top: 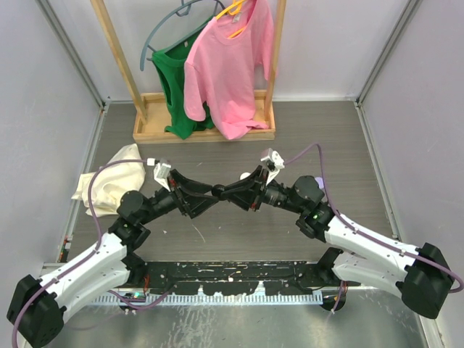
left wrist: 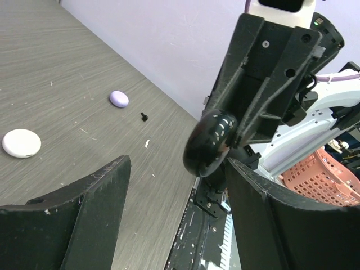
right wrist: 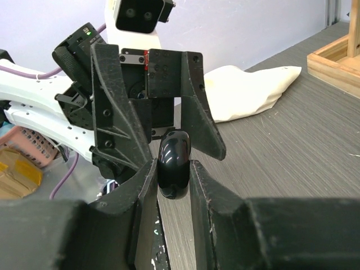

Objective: Insert the wireless bluetooth earbuds into the charging case
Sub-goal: Pick up the charging case at the center of the board.

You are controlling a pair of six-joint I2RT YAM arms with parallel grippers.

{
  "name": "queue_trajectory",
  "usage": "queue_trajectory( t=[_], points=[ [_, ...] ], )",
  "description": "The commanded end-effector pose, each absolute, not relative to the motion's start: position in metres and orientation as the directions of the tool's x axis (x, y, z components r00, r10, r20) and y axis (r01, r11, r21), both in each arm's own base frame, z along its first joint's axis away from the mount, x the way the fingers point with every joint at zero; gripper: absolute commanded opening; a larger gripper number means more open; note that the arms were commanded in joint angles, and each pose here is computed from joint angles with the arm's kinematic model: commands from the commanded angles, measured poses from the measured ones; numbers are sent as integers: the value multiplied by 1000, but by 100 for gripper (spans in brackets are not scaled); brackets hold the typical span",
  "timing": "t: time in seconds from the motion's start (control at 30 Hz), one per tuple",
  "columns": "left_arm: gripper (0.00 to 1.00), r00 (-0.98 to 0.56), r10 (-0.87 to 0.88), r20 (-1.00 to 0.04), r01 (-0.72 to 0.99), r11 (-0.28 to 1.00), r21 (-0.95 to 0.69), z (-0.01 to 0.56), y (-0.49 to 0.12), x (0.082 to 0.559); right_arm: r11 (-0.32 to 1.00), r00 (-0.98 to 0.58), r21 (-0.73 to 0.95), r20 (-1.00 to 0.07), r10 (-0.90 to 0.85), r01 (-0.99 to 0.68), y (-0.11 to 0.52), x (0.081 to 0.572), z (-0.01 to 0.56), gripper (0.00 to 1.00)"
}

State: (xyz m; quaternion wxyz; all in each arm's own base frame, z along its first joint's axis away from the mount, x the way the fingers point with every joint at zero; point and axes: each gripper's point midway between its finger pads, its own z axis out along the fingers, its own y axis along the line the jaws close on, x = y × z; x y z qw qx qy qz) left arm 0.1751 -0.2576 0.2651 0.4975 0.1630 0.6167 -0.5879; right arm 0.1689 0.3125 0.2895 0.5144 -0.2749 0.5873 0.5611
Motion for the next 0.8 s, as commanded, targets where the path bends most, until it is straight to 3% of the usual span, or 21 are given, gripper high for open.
queue_trajectory(
  t=[0.0,0.17,0.4,0.77],
  points=[
    [70,-349,-444,-825,829,264,-493,287,-251,175,249,-219,309,-917,334,-918,312,167,328,15],
    [69,-313,-461,-830,822,306,-480,284,-247,179,326,-202,319,-917,345,-890,319,167,329,15],
    [71,-180,-395,-901,808,463,-364,271,-239,183,469,-167,319,-926,338,-824,321,171,329,15],
    [72,29,-244,-969,805,581,-122,262,-251,176,527,-193,394,-898,396,-753,328,174,328,15]
  ],
)
